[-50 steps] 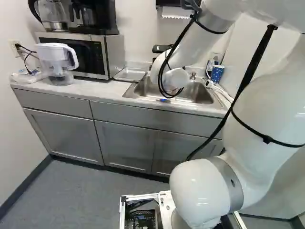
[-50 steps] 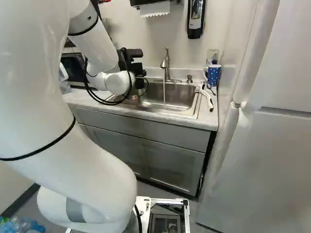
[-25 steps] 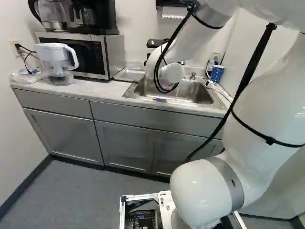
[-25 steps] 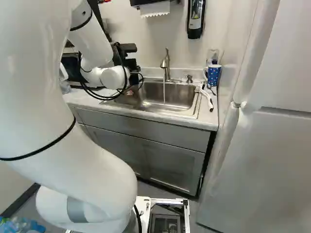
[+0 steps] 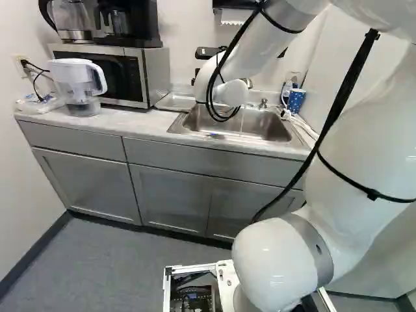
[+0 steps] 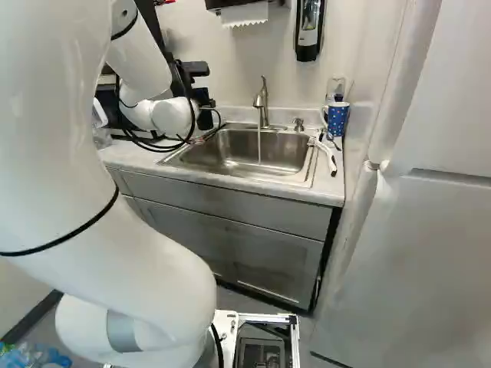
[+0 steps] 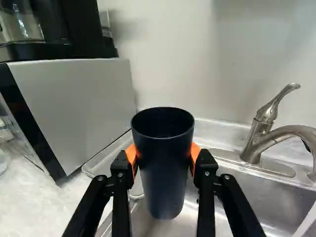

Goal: Rinse the cup and place it in the tray

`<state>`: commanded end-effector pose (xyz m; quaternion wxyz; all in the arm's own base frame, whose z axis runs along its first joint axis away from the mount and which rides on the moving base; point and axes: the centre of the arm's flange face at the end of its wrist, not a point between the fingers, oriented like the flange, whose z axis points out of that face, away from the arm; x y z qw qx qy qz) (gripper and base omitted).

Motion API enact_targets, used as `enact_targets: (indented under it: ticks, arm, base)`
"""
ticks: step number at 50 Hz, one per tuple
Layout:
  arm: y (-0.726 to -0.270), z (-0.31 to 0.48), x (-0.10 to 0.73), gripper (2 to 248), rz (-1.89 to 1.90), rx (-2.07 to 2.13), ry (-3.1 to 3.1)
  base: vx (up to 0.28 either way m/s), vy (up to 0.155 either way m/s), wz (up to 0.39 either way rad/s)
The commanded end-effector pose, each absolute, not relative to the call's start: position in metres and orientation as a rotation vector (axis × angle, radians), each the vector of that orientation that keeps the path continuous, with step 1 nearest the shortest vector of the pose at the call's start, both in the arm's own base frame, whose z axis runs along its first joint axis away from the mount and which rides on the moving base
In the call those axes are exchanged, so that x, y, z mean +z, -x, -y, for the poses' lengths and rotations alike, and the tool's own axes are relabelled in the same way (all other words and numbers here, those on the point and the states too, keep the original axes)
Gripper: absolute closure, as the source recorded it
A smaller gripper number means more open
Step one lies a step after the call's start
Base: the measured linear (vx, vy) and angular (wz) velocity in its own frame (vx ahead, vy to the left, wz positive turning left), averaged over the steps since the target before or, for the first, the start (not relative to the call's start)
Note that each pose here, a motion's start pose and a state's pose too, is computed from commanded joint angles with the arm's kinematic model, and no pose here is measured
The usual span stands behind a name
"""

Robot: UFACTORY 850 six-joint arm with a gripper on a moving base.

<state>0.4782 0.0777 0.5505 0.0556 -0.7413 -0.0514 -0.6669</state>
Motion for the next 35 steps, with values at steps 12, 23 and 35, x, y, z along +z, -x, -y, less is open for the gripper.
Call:
enact_targets:
  ticks: [12, 23, 35]
  arm:
    - [-0.4782, -0.0777, 0.5505, 128, 0.045, -1.975, 2.211]
    - [-0.4782, -0.0777, 0.5505, 128, -0.076, -1.916, 2.164]
    - [-0.4782, -0.0777, 0.5505, 128, -0.207, -1.846, 2.106]
  base:
    - [0.0, 0.0, 0.0]
    - [0.0, 0.0, 0.0]
    - [0.0, 0.0, 0.0]
